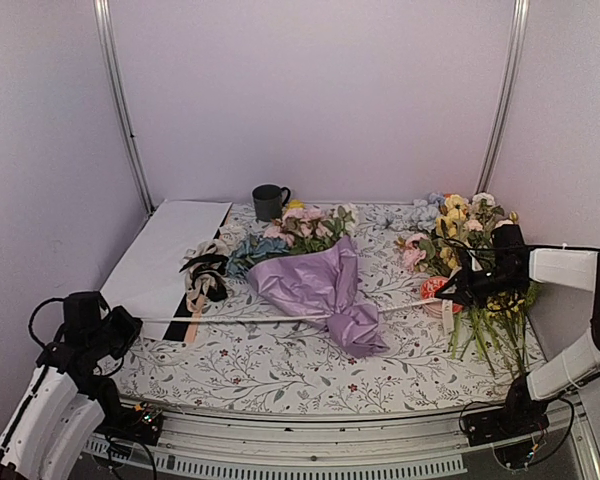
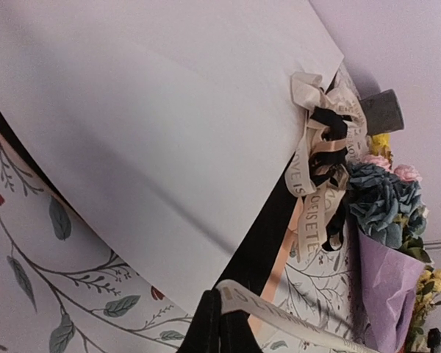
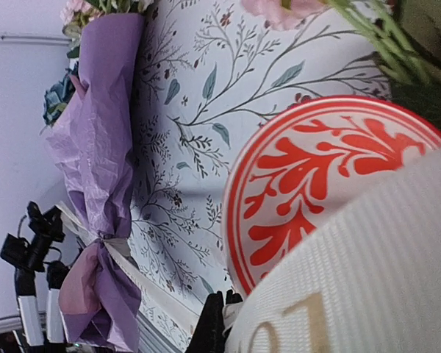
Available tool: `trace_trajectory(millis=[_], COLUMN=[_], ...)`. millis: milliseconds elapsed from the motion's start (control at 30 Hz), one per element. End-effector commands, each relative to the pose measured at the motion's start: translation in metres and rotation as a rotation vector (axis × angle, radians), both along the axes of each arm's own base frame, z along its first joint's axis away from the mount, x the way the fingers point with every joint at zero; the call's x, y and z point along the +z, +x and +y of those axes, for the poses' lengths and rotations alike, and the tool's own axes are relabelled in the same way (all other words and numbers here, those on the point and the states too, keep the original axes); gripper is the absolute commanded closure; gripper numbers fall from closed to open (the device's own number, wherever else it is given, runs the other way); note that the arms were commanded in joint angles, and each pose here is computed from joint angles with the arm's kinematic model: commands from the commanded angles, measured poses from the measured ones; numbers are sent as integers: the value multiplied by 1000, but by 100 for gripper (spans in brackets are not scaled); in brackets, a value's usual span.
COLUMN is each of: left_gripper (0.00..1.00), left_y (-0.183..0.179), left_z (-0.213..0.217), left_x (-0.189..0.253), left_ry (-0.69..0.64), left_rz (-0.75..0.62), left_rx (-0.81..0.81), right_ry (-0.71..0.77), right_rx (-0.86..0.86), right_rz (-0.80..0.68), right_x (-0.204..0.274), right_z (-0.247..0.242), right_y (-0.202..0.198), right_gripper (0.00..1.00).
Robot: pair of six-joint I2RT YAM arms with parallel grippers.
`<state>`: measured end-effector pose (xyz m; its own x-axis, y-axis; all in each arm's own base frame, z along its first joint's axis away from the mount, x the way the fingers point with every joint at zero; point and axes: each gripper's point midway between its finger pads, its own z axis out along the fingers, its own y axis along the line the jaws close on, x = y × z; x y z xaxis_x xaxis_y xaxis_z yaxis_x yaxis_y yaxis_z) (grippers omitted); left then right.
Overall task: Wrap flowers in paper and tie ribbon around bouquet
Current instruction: Tie the ribbon around the folded bouquet, then move the folded bouquet to the center of the board.
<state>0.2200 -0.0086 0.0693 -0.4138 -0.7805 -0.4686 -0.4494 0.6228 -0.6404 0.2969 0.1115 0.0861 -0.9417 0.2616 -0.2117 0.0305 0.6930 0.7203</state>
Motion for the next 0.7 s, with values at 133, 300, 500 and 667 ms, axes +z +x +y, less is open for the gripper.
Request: trace_trajectory(millis=[133,300,500,667], left_gripper=[100,100,100,100], left_y=[48,74,90,100], left_z=[6,-76,-182,-227], left_x=[92,141,173,160], left_ry=[224,313,431,448], left_rz=[-204,-322,-420,-386], left_rx=[-23,-287,-586,-733], right_ry=[8,76,-30,-187], right_rx=[373,537,501,487], right_rz=[-442,-479,-328,-151], right_x=[118,133,70,-10], right_z=[132,200,209,191], right_y=[21,7,18,12], right_gripper=[100,100,100,100])
